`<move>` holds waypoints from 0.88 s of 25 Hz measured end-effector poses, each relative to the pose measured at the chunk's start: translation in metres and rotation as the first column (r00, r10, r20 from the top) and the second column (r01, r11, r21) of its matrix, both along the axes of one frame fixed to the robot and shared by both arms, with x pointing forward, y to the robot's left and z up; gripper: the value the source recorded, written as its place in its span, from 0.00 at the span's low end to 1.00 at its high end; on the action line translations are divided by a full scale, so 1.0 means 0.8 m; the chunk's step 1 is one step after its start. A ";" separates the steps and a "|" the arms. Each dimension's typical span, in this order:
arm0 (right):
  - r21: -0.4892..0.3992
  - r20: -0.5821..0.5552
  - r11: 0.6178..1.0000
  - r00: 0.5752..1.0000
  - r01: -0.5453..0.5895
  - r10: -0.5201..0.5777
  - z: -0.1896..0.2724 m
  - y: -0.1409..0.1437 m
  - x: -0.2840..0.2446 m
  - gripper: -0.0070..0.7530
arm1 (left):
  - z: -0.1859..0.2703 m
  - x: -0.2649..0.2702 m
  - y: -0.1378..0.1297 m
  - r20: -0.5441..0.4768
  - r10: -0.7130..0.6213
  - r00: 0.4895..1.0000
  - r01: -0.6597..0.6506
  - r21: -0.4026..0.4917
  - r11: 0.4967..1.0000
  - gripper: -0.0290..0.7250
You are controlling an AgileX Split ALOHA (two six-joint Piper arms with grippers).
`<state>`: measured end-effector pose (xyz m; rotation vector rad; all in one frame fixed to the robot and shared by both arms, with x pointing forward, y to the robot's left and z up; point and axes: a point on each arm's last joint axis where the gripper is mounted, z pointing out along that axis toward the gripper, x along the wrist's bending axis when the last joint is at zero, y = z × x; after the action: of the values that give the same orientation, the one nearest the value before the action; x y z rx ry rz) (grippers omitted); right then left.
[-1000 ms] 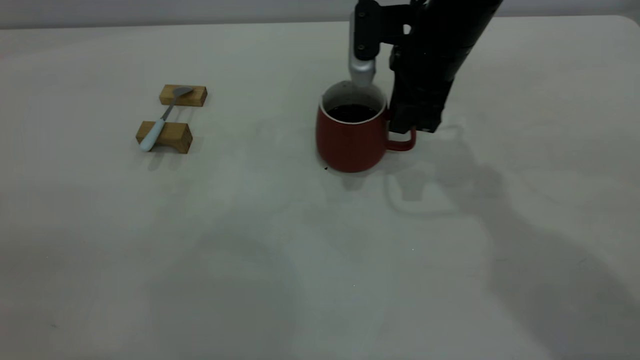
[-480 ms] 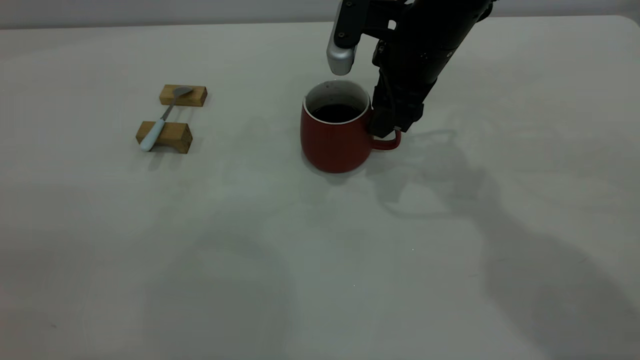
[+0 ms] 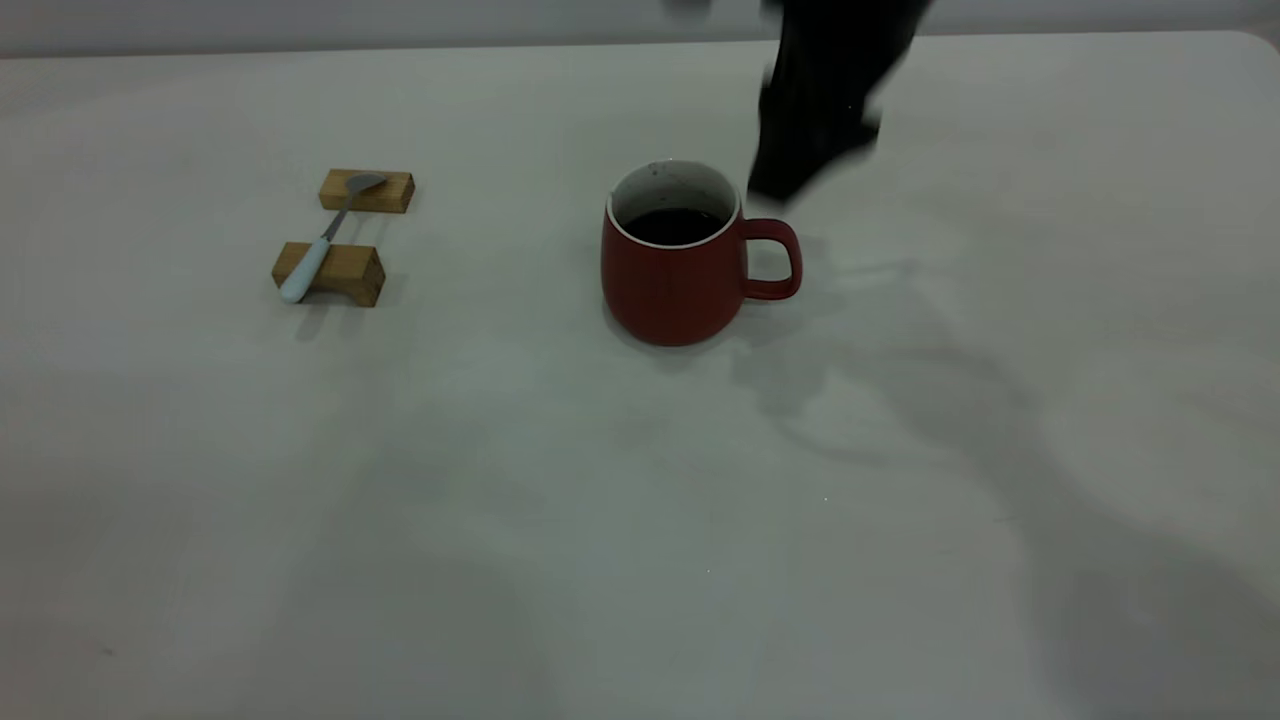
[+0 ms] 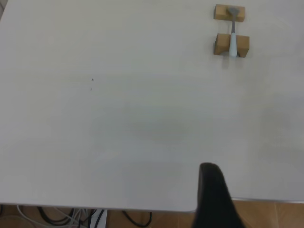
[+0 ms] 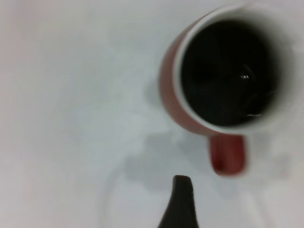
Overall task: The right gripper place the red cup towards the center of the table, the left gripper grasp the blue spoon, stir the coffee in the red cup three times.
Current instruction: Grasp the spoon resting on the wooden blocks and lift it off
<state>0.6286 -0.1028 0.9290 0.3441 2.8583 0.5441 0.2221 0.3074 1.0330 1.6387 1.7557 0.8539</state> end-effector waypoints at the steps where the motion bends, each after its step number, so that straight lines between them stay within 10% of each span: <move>1: 0.013 0.015 0.999 0.999 0.052 -0.052 0.030 -0.004 -0.005 0.96 | 0.000 0.000 0.000 0.000 0.000 1.000 0.000 0.000 1.000 0.74; 13: 0.016 -0.052 0.813 0.813 0.582 -0.580 0.260 -0.087 -0.143 0.93 | 0.000 0.000 0.000 0.000 0.000 1.000 0.000 0.000 1.000 0.74; 22: 0.045 -0.058 0.765 0.766 0.643 -0.640 0.268 -0.124 -0.219 0.93 | 0.000 0.000 0.000 0.000 0.000 1.000 0.000 0.000 1.000 0.74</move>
<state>0.4537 -0.2018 1.1432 1.2945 2.5067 0.4781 0.2221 0.3074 1.0330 1.6387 1.7557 0.8539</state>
